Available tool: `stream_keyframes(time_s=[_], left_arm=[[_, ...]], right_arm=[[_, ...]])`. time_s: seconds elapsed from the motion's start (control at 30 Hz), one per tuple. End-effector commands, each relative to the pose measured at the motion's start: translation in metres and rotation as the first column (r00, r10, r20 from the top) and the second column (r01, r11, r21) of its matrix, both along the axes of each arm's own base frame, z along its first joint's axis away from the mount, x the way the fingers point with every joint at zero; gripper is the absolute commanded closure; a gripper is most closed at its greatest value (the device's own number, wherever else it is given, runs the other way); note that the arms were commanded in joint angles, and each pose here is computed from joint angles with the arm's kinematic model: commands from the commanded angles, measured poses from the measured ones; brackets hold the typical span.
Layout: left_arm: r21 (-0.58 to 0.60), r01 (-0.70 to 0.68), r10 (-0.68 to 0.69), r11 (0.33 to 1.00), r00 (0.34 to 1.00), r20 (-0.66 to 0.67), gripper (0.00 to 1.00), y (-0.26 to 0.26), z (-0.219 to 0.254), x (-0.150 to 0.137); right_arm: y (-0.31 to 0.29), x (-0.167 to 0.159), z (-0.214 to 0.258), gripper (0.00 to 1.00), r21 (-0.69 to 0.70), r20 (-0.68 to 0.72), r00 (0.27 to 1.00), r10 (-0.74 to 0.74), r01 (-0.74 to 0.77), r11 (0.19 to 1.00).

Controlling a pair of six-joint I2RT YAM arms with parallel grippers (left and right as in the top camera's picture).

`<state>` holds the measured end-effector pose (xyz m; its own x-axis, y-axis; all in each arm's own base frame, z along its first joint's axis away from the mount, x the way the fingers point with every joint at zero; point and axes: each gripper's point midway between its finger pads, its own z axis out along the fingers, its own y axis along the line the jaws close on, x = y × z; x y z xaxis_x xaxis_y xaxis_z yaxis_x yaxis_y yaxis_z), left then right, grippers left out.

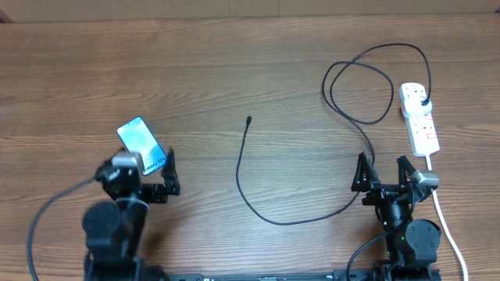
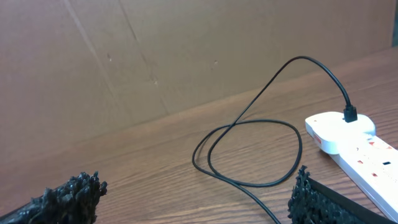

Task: Plug charger to phone and switch on socket
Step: 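Move the left gripper over the blue phone and lower onto it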

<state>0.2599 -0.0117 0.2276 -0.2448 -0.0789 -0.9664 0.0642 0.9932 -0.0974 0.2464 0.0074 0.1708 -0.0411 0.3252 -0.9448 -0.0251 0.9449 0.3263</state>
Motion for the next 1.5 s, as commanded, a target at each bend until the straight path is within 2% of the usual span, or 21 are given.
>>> stream_keyframes(time_s=[0.0, 0.23, 0.4, 0.53, 0.67, 0.83, 0.9, 0.97, 1.03, 1.1, 1.23, 1.37, 1.47], left_arm=[[0.015, 0.028, -0.027, 1.000, 0.997, -0.067, 0.00, -0.004, 0.026, 0.015], [0.006, 0.037, -0.035, 0.999, 0.984, -0.173, 0.00, -0.005, 0.083, 0.037], [-0.045, 0.123, -0.131, 0.991, 0.961, -0.243, 0.00, -0.021, 0.115, 0.047], [-0.119, 0.201, -0.230, 0.972, 0.913, -0.337, 0.00, -0.038, 0.116, 0.054], [-0.123, 0.173, -0.209, 0.977, 0.889, -0.408, 0.00, -0.034, 0.095, 0.062], [-0.186, 0.182, -0.245, 0.966, 0.875, -0.417, 0.00, -0.041, 0.085, 0.085], [-0.220, 0.099, -0.190, 0.970, 0.875, -0.446, 0.01, -0.034, 0.075, 0.098], [-0.229, -0.087, -0.043, 0.969, 0.859, -0.509, 0.00, -0.013, 0.056, 0.109], [-0.195, -0.270, 0.114, 0.943, 0.811, -0.573, 0.00, 0.010, 0.034, 0.117], [-0.157, -0.380, 0.203, 0.912, 0.748, -0.632, 0.00, 0.025, 0.009, 0.123], [-0.109, -0.460, 0.243, 0.881, 0.639, -0.730, 0.00, 0.030, -0.035, 0.127], [0.002, -0.539, 0.336, 0.842, 0.522, -0.784, 0.00, 0.046, -0.069, 0.123], [0.067, -0.550, 0.368, 0.832, 0.458, -0.809, 0.00, 0.054, -0.088, 0.119]], right_arm=[[0.001, 0.000, -0.001, 0.00, 0.002, 0.007, 1.000, 0.004, -0.004, 1.000], [0.000, 0.000, -0.001, 0.00, 0.002, 0.007, 1.000, 0.003, -0.003, 1.000], [0.000, 0.000, -0.001, 0.00, 0.002, 0.007, 1.000, 0.003, -0.003, 1.000], [0.001, 0.000, -0.001, 0.00, 0.002, 0.007, 1.000, 0.004, -0.004, 1.000], [0.000, 0.000, -0.001, 0.00, 0.002, 0.007, 1.000, 0.003, -0.003, 1.000], [0.000, 0.000, -0.001, 0.00, 0.002, 0.007, 1.000, 0.003, -0.003, 1.000], [0.000, 0.000, -0.001, 0.00, 0.002, 0.007, 1.000, 0.003, -0.003, 1.000], [0.000, 0.000, -0.001, 0.00, 0.002, 0.007, 1.000, 0.003, -0.003, 1.000], [0.000, 0.000, -0.001, 0.00, 0.002, 0.007, 1.000, 0.003, -0.003, 1.000], [0.000, 0.000, -0.001, 0.00, 0.002, 0.007, 1.000, 0.003, -0.003, 1.000], [0.000, 0.000, -0.001, 0.00, 0.002, 0.007, 1.000, 0.003, -0.003, 1.000], [0.000, 0.000, -0.001, 0.00, 0.002, 0.007, 1.000, 0.003, -0.003, 1.000], [0.000, 0.000, -0.001, 0.00, 0.002, 0.007, 1.000, 0.003, -0.003, 1.000]])
